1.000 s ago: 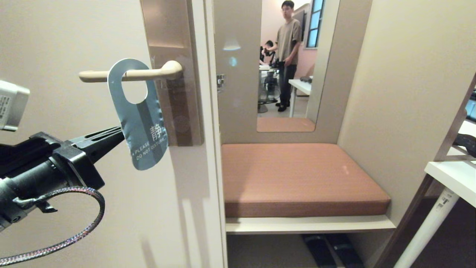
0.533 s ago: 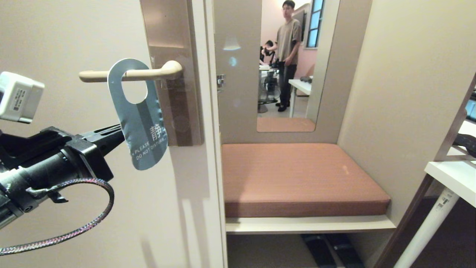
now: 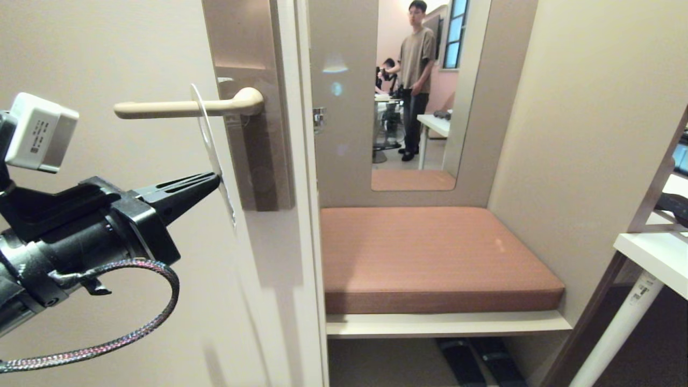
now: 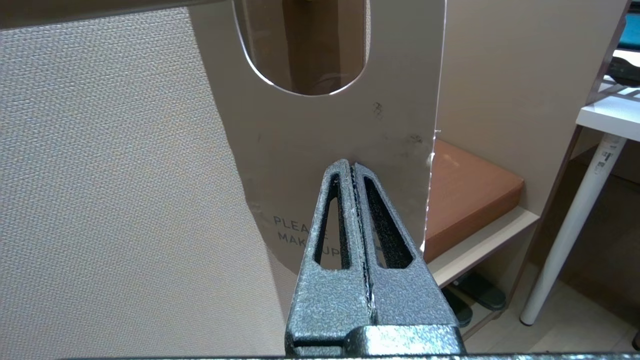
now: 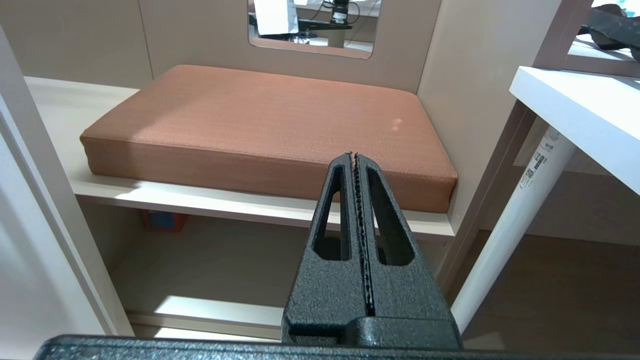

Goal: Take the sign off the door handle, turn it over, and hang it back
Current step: Hang the sign back with the other side facing out

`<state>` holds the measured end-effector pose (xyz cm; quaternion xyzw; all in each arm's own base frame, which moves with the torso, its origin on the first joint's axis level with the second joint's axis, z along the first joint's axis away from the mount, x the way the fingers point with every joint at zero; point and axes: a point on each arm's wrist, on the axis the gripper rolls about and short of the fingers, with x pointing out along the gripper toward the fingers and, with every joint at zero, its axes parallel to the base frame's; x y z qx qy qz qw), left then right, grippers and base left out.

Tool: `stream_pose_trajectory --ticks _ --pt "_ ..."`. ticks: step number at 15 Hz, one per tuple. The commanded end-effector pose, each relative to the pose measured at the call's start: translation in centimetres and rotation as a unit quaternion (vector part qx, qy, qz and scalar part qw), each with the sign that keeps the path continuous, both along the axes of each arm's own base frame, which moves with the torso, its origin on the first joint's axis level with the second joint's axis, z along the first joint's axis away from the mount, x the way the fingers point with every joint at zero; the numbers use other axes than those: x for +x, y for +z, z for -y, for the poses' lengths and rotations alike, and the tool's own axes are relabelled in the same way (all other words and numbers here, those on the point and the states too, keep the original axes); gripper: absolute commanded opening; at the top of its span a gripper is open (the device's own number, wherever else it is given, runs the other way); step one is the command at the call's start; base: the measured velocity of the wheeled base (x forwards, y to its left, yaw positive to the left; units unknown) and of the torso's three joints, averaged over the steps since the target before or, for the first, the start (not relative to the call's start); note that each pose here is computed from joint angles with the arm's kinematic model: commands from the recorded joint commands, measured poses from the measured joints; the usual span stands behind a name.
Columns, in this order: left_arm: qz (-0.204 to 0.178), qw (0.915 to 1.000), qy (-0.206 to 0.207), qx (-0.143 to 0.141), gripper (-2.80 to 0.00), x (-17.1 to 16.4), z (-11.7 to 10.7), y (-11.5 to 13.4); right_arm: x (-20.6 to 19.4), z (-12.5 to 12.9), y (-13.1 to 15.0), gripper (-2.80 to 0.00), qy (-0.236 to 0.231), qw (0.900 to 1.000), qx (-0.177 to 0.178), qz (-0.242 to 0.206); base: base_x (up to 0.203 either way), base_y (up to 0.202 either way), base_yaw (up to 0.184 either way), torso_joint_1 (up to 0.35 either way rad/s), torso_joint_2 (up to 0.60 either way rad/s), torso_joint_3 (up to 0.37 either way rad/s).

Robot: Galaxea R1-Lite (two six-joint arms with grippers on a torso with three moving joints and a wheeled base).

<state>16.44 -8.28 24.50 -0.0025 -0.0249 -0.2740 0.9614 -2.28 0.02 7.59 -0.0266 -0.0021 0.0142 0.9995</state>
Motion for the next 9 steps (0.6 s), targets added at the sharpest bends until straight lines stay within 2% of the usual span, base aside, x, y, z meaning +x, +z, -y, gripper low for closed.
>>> stream_pose_trajectory --ticks 1,5,9 --pt "-0.002 1.0 -0.002 0.001 -2.8 0.1 0.1 -0.1 0.0 0.0 0.0 -2.8 0.0 1.0 0.0 0.001 0.0 0.0 0.0 0.0 0.0 0.0" --pt "-0.015 0.9998 -0.002 0.009 -2.8 1.0 0.6 -0.8 0.0 0.0 0.0 -2.8 0.0 1.0 0.0 0.001 0.0 0.0 0.0 0.0 0.0 0.0" --pt "0.018 0.9998 -0.003 -0.008 -2.8 1.9 1.1 -0.5 0.0 0.0 0.0 -2.8 0.0 1.0 0.0 0.001 0.0 0.0 0.0 0.0 0.0 0.0"
